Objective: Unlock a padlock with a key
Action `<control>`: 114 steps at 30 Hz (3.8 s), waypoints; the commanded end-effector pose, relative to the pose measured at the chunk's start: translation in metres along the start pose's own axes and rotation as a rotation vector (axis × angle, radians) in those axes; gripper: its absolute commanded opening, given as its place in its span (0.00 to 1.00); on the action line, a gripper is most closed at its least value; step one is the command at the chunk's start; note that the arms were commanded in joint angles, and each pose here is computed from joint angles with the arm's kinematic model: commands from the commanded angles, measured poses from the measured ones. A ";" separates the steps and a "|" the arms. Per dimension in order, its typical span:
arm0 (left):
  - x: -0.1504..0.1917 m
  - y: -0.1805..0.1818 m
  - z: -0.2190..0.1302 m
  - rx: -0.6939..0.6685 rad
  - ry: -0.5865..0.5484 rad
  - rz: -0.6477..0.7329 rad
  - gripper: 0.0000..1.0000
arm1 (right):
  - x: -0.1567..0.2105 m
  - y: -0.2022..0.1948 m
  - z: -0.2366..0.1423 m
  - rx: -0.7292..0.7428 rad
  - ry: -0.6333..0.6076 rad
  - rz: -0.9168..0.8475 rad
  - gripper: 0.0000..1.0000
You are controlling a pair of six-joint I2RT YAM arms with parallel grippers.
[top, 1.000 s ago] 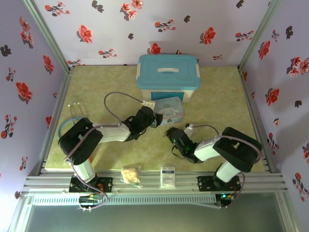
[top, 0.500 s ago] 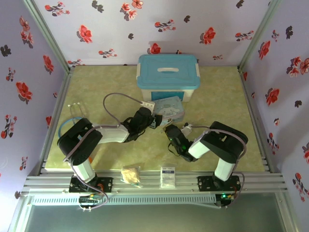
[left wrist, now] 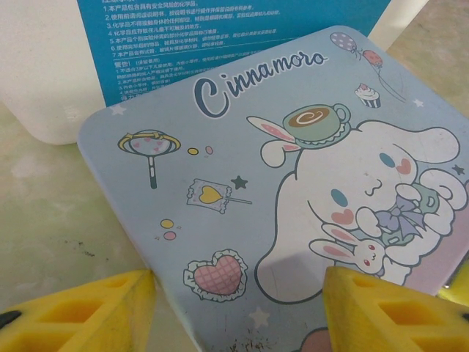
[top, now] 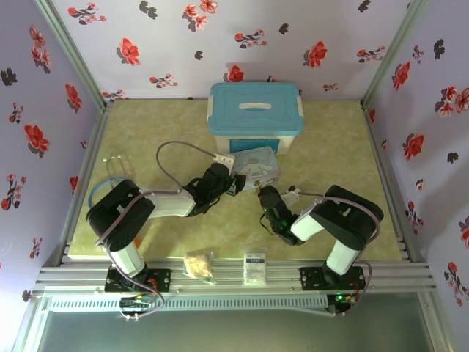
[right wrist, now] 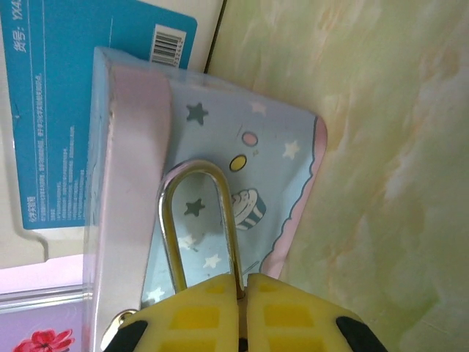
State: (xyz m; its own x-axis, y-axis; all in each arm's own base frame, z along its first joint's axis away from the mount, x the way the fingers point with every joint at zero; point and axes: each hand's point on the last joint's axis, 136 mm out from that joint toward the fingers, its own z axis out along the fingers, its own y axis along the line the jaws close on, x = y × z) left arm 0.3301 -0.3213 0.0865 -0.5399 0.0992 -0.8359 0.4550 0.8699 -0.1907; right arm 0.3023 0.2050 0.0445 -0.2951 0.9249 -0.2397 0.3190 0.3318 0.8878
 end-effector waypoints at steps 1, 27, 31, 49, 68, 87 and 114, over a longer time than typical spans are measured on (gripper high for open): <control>0.096 0.039 -0.010 -0.105 0.326 0.103 0.61 | -0.015 0.003 -0.007 -0.016 -0.055 -0.010 0.00; -0.005 0.043 -0.024 -0.079 0.149 -0.103 0.80 | -0.019 -0.066 -0.065 0.398 0.482 -0.535 0.00; -0.020 0.043 -0.038 -0.068 0.115 -0.132 0.83 | -0.032 -0.082 -0.068 0.487 0.513 -0.626 0.00; -0.015 0.050 -0.063 -0.049 0.112 -0.180 0.86 | -0.071 -0.068 -0.058 0.659 0.575 -0.942 0.20; -0.045 0.177 -0.152 -0.547 -0.084 -0.073 1.00 | -0.153 0.036 -0.058 0.509 0.102 -1.150 0.99; -0.012 0.321 -0.178 -0.789 -0.344 -0.130 1.00 | -0.261 0.007 -0.011 0.318 -0.348 -1.049 0.99; -0.008 0.338 -0.135 -0.745 -0.276 -0.090 1.00 | -0.250 -0.010 0.026 0.268 -0.252 -1.096 0.99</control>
State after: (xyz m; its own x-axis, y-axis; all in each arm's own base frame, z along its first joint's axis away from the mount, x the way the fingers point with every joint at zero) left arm 0.3875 0.0381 0.0917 -0.3321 -0.0418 -0.9423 -0.2370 0.9707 0.0405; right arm 0.3886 -0.0283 0.0770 -0.3688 0.1338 -0.9198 0.2205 0.9739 0.0532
